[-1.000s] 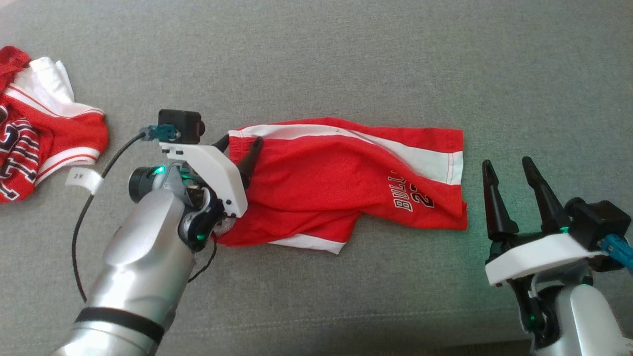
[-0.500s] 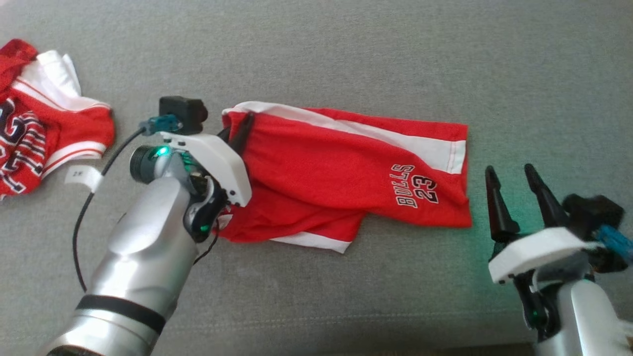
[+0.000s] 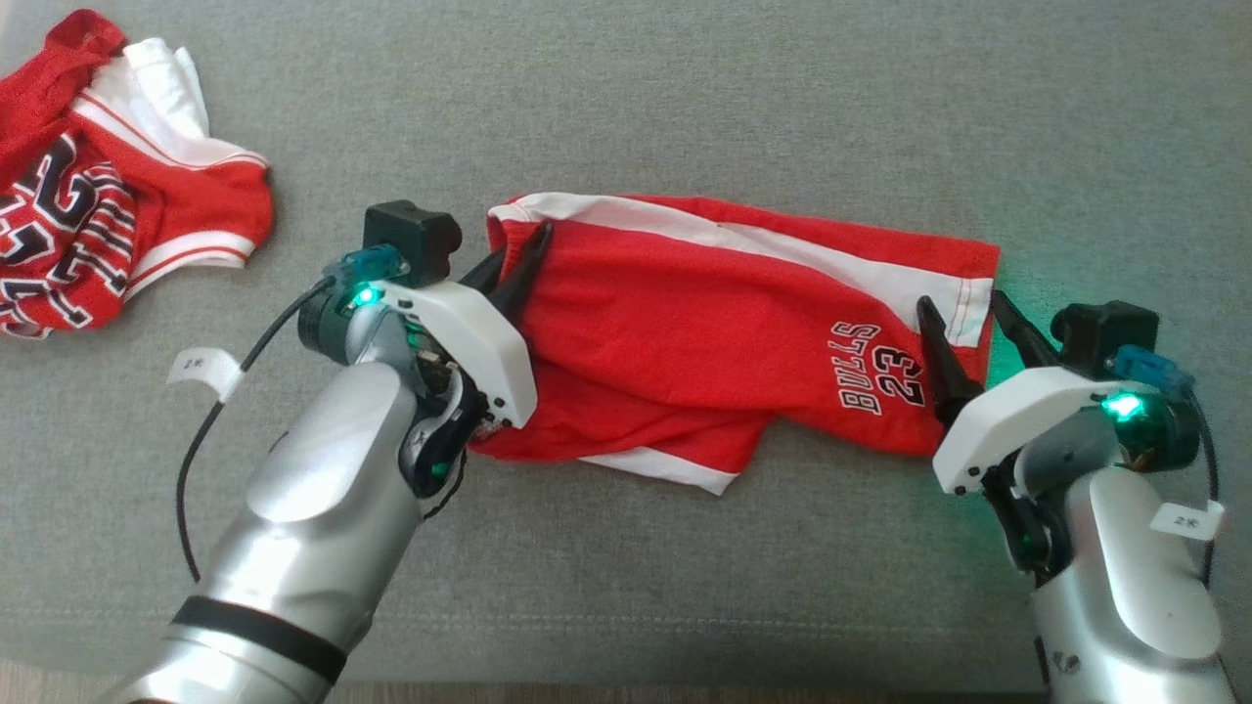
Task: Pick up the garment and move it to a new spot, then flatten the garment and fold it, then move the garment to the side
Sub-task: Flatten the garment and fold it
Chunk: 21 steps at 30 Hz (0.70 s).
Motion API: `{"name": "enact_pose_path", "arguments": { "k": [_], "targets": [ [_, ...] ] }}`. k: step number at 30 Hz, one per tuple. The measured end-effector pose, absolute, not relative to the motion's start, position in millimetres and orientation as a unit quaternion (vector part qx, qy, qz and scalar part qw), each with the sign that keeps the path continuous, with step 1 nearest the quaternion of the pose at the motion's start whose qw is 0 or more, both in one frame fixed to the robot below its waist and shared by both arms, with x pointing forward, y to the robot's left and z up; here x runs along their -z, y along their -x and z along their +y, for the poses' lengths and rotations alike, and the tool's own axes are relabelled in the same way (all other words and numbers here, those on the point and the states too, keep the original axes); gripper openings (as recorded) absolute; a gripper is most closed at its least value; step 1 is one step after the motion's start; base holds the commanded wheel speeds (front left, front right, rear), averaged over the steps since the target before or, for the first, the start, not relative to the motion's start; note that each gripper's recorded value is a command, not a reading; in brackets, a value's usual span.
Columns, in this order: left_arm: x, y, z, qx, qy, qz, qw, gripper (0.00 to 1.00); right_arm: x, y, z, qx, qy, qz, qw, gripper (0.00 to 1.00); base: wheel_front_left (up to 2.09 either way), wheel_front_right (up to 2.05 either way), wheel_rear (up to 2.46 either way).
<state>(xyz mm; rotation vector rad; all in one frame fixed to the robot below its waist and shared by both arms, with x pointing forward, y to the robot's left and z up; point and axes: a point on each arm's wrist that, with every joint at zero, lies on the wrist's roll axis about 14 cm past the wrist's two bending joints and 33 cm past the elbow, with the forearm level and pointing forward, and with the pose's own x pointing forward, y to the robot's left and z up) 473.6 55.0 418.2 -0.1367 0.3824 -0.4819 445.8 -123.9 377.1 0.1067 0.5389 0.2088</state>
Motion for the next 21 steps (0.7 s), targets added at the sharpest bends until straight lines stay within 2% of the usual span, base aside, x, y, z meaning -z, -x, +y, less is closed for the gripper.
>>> {"name": "enact_pose_path", "arguments": {
  "k": [2, 3, 4, 10, 15, 21],
  "targets": [
    [-419, -473, 55, 0.238, 0.067, 0.187, 0.951, 0.00, -374, -446, -121, -0.107, -0.055, 0.270, 0.955, 1.00, 0.00, 0.00, 0.00],
    [-420, -474, 55, 0.238, 0.067, 0.185, 0.951, 0.00, -373, -445, -118, -0.110, -0.058, 0.273, 0.954, 0.43, 0.00, 0.00, 0.00],
    [-421, -474, 55, 0.237, 0.067, 0.183, 0.952, 0.00, -371, -444, -116, -0.112, -0.062, 0.276, 0.953, 0.00, 0.00, 0.00, 0.00],
    [-435, -475, 55, 0.237, 0.073, 0.147, 0.958, 0.00, -381, -446, -114, -0.115, -0.074, 0.251, 0.958, 0.00, 0.00, 0.00, 0.00],
    [-459, -473, 63, 0.235, 0.072, 0.099, 0.964, 0.00, -423, -458, -114, -0.117, -0.075, 0.178, 0.974, 0.00, 0.00, 0.00, 0.00],
    [-514, -472, 77, 0.230, 0.050, 0.025, 0.972, 0.00, -497, -468, -124, -0.115, -0.068, 0.068, 0.989, 0.00, 0.00, 0.00, 0.00]
  ]
}}
